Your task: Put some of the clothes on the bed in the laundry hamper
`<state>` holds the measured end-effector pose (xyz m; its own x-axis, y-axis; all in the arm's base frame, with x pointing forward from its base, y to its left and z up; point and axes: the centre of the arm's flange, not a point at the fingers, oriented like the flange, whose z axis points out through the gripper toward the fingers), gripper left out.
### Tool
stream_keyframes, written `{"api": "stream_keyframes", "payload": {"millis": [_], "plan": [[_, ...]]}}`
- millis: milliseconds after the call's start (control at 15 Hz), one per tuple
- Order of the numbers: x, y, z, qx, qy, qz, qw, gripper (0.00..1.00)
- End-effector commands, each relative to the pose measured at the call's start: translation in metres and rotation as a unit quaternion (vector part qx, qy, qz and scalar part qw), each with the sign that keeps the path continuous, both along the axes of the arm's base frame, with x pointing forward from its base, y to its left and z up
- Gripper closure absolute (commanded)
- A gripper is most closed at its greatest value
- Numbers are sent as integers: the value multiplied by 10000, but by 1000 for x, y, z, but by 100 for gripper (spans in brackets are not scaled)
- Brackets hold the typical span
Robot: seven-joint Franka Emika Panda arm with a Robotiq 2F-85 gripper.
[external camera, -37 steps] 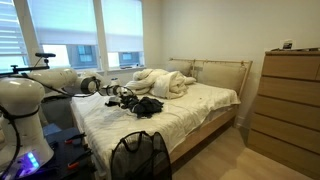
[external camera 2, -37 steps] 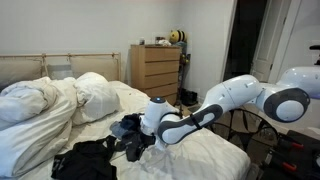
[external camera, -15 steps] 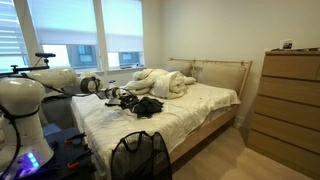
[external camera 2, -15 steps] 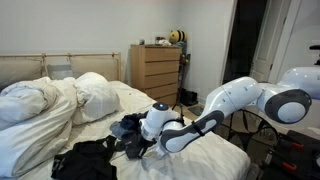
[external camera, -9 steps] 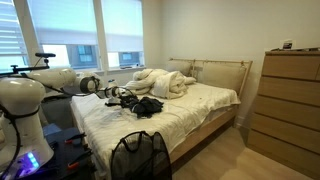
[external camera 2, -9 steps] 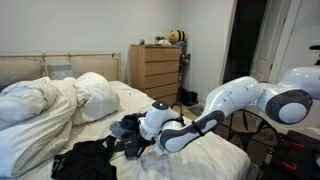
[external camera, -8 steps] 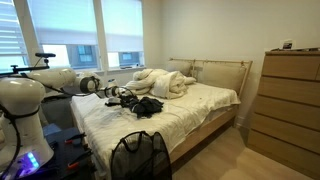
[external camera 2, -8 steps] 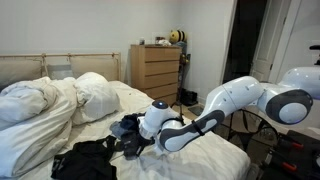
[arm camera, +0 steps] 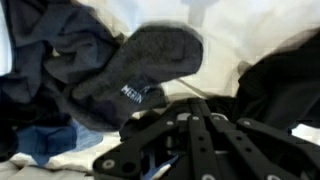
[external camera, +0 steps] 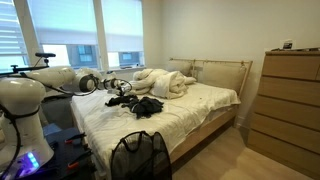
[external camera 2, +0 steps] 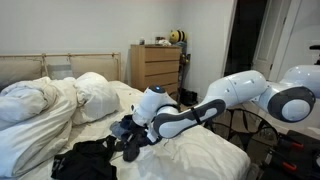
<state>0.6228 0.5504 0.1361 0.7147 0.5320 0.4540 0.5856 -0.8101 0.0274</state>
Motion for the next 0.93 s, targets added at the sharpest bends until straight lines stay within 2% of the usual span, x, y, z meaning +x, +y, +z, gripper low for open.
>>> {"api": "stream_keyframes", "payload": {"millis": [0,133,200,267,400,600,733,800,867], "plan": [[10,7,42,119,-58,90,9999,100],[12,4,56,140,32,-12,9999,100],[14,2,57,111,147,-36,9998,74],[18,-1,56,72,142,-9,9999,73],[26,-5,52,69,-231,117,9996,59],[18,-12,64,33,-89,166,9998,37],[6,-16,88,80,385,127,9991,22],[17,-6,54,89,59,59,9999,40],[16,-3,61,110,165,65,9998,31]]}}
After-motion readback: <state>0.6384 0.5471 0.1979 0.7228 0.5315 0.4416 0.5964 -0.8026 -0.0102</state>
